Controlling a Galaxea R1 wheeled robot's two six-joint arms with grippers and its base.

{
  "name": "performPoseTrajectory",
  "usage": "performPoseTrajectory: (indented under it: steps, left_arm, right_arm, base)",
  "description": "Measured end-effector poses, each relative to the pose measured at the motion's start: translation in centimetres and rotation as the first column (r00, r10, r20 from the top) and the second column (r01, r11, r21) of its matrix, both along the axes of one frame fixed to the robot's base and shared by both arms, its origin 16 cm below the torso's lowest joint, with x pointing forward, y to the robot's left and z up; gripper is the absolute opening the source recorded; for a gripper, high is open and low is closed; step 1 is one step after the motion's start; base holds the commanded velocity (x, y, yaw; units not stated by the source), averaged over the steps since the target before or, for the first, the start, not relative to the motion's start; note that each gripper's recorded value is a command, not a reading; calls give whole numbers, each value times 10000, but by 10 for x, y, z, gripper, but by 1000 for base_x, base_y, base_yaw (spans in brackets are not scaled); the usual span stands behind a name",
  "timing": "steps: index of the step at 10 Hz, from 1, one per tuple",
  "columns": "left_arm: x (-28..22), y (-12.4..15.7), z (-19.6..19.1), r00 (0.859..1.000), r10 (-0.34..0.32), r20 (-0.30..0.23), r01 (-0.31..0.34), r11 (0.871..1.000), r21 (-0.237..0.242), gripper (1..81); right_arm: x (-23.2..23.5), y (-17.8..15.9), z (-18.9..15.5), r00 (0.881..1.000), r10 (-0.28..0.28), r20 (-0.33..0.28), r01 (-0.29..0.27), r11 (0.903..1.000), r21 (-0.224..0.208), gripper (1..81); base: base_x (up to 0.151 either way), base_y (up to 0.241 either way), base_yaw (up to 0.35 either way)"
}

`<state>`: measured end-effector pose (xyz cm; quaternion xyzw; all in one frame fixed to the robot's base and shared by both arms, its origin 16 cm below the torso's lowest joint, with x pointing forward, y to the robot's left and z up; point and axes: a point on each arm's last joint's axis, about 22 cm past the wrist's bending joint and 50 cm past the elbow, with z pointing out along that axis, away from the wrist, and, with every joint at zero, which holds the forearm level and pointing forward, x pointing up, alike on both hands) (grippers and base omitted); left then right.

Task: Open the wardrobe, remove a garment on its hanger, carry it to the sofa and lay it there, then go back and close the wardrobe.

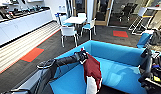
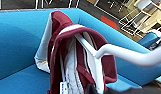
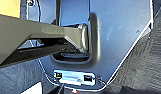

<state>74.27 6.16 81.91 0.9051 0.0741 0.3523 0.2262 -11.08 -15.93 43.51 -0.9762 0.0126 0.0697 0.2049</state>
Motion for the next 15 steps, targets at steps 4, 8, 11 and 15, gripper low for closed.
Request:
performPoseTrajectory:
  steps: [4,8,11,15]
  left_arm:
    - [-13,103,-23,9915,1303,-52,-1286,9836,1263,10]
    - [-34,126,-59,9883,1505,-257,-1406,9626,2315,10]
    - [-34,162,-75,9805,1966,-28,-1844,9245,3336,10]
    - [-39,202,-89,9656,2597,125,-2416,8785,4121,10]
  right_arm:
    - [18,7,-5,9966,814,149,-818,9963,278,811]
    - [18,10,-5,9968,771,191,-776,9965,307,811]
    - [18,16,-4,9971,713,257,-722,9967,368,811]
    - [16,13,-4,9973,671,311,-680,9972,299,811]
  base:
    - [0,0,0]
    - [0,0,0]
    - [0,0,0]
    - [0,0,0]
